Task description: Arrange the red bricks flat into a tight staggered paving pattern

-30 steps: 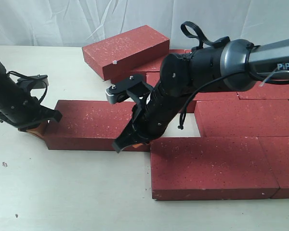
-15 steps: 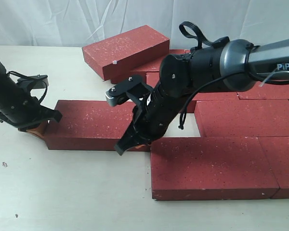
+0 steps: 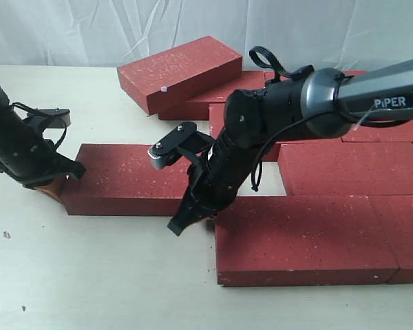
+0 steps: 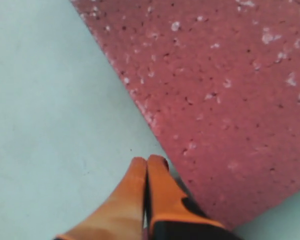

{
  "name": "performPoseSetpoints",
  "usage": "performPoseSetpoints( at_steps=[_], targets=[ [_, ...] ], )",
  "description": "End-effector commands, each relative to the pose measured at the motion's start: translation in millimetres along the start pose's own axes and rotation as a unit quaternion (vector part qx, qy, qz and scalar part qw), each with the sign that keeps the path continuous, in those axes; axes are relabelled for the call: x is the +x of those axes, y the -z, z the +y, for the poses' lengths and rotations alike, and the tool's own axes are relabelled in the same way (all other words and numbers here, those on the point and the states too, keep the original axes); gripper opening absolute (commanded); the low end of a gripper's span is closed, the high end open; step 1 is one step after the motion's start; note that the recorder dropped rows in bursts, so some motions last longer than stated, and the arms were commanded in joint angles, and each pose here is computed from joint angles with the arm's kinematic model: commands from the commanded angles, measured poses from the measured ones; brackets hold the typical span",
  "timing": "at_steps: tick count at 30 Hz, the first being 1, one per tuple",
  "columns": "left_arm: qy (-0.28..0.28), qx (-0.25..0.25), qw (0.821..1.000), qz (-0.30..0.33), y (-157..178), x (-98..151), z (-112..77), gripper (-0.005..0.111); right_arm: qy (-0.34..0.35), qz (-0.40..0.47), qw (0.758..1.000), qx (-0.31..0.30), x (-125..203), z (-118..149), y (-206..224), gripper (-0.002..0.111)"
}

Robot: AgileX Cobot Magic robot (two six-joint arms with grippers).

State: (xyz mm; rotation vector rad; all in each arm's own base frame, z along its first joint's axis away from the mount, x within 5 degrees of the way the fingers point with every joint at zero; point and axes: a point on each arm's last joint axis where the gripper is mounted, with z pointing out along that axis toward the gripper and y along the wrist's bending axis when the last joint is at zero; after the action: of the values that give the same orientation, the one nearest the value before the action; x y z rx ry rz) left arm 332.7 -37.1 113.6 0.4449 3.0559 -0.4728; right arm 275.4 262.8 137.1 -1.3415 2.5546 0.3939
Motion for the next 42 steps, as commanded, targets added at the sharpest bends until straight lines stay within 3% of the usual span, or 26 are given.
performPoseSetpoints(
  at_steps=[1,13,25,42],
  targets=[
    [-0.029,-0.024,0.999,0.037,-8,9,7.9,0.0,0.008,-0.019,1.0,0.013,-3,-2,1,-0.001],
    [-0.027,-0.027,0.999,0.027,-8,7,8.4,0.0,0.016,-0.029,0.999,0.006,-6,5,30,-0.001],
    [0.001,0.0,1.0,0.01,-9,3,1.4,0.0,-0.005,-0.096,0.995,-0.006,-15,16,73,-0.001],
    [-0.014,-0.027,1.0,-0.007,2,2,6.3,0.0,-0.02,-0.014,1.0,-0.017,-3,4,9,-0.001]
  ],
)
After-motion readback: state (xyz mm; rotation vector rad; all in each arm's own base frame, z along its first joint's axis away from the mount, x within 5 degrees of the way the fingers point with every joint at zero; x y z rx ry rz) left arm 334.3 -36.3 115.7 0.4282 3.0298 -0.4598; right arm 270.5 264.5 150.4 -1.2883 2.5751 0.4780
